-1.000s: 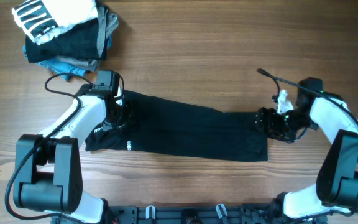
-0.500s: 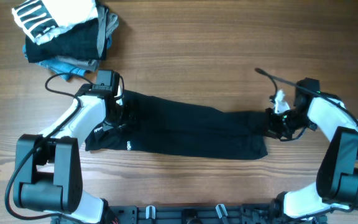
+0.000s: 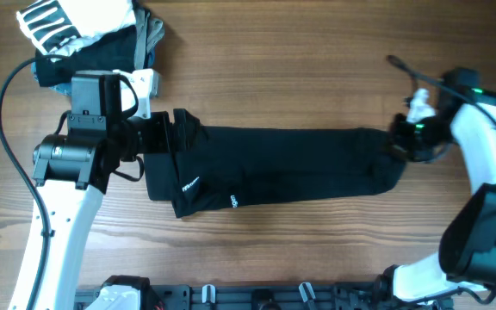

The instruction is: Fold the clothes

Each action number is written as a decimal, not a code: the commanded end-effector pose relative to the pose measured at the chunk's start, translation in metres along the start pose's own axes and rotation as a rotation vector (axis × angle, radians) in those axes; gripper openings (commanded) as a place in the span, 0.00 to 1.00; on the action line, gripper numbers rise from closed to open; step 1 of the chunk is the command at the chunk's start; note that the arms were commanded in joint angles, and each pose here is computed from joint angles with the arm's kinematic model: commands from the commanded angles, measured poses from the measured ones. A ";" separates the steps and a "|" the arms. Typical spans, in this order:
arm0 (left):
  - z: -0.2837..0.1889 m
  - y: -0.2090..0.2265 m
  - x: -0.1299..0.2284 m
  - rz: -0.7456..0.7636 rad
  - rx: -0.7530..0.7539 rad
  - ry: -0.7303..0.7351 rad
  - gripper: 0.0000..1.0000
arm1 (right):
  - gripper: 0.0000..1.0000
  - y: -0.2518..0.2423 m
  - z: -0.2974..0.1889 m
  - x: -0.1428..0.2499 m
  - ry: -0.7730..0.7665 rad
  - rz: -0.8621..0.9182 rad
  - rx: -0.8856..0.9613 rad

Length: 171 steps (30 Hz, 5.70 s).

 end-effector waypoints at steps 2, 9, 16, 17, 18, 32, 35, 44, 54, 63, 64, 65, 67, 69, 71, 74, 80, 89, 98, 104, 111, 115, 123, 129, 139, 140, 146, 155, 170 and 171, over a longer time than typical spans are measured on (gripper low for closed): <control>-0.006 0.006 0.004 0.009 -0.043 0.007 0.95 | 0.04 0.086 0.020 0.019 0.056 -0.125 -0.057; -0.006 0.007 0.004 0.009 -0.047 0.007 0.95 | 0.05 0.168 0.056 0.041 0.028 -0.173 -0.060; -0.007 0.011 0.008 0.000 -0.079 0.023 0.95 | 0.06 0.185 0.081 0.059 0.087 -0.184 -0.047; -0.007 0.013 0.008 -0.001 -0.089 0.025 0.95 | 0.06 0.187 0.083 0.062 0.100 -0.188 -0.052; -0.007 0.015 0.009 -0.002 -0.103 0.025 0.95 | 0.06 0.191 0.086 0.066 0.116 -0.192 -0.057; -0.007 0.018 0.012 -0.008 -0.127 0.040 0.97 | 0.04 0.160 0.070 0.042 -0.006 -0.238 0.064; -0.009 0.026 0.017 -0.016 -0.181 0.057 0.98 | 0.04 0.142 0.092 0.053 0.048 -0.214 0.111; -0.009 0.026 0.016 -0.015 -0.183 0.053 1.00 | 0.04 0.208 0.128 0.150 0.321 -0.695 -0.263; -0.002 0.033 0.033 -0.047 -0.206 0.148 1.00 | 0.08 0.190 0.012 0.085 -0.224 -0.354 -0.096; 0.097 0.133 0.045 -0.169 -0.286 0.417 1.00 | 0.15 0.143 0.041 0.067 -0.089 -0.156 0.021; 0.106 0.144 0.050 -0.176 -0.239 0.456 1.00 | 0.15 0.140 0.045 0.069 -0.067 -0.150 0.036; 0.112 0.149 0.051 -0.196 -0.187 0.464 1.00 | 0.15 0.138 0.048 0.069 -0.054 -0.147 0.044; 0.124 0.173 0.052 -0.190 -0.188 0.463 1.00 | 0.14 0.139 0.051 0.072 -0.029 -0.144 0.029; 0.132 0.180 0.054 -0.154 -0.097 0.463 1.00 | 0.14 0.141 0.052 0.073 -0.020 -0.146 0.013; 0.139 0.169 0.057 -0.108 0.040 0.468 1.00 | 0.14 0.143 0.051 0.070 -0.037 -0.175 0.006; 0.150 0.149 0.076 0.015 0.208 0.504 0.95 | 0.14 0.144 0.051 0.069 -0.040 -0.182 0.005; 0.162 0.147 0.095 0.002 0.246 0.563 0.85 | 0.14 0.146 0.051 0.066 -0.054 -0.187 -0.004; 0.172 0.117 0.104 0.080 0.286 0.619 0.80 | 0.14 0.147 0.051 0.064 -0.066 -0.195 -0.006; 0.182 0.119 0.111 -0.005 0.095 0.682 0.19 | 0.14 0.147 0.051 0.064 -0.066 -0.195 -0.007; 0.174 0.125 0.107 -0.117 -0.003 0.704 0.04 | 0.12 0.146 0.051 0.066 -0.058 -0.193 0.000; 0.093 0.099 0.020 -0.099 -0.243 0.733 0.04 | 0.11 0.129 0.046 0.051 -0.116 -0.131 0.062; 0.092 0.023 -0.014 -0.079 -0.099 0.633 0.04 | 0.11 0.101 0.035 0.031 -0.154 -0.024 0.069; 0.137 -0.100 0.037 0.136 0.006 0.664 0.04 | 0.12 0.062 0.020 0.011 -0.198 0.107 0.082; 0.156 -0.144 0.073 0.345 -0.019 0.642 0.41 | 0.12 0.062 0.020 0.011 -0.198 0.106 0.082; 0.135 -0.055 0.011 0.146 -0.211 0.570 0.67 | 0.64 0.139 0.024 0.058 -0.004 -0.491 -0.354; 0.132 -0.042 0.003 0.108 -0.222 0.556 0.65 | 0.67 0.141 0.031 0.064 0.023 -0.454 -0.306; 0.126 -0.012 -0.017 0.034 -0.220 0.522 0.64 | 0.29 0.148 0.077 0.082 0.016 -0.364 -0.158; 0.131 -0.013 -0.023 0.042 -0.210 0.493 0.74 | 0.04 0.139 0.016 0.058 -0.184 -0.363 -0.020; 0.132 -0.012 -0.013 0.038 -0.223 0.543 0.23 | 0.33 0.175 0.007 0.053 -0.227 -0.610 -0.268; 0.133 -0.014 -0.012 0.044 -0.221 0.543 0.20 | 0.17 0.191 0.003 0.058 -0.214 -0.645 -0.385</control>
Point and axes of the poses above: each gripper's point midway between its finger pads, its own z axis out along the fingers, its own y axis along the line the jaws close on, x = y × z, the point moved 4 cm from there along -z, back along the fingers, and after that the axes turned 4 degrees about -z, right-handed, at the moved point
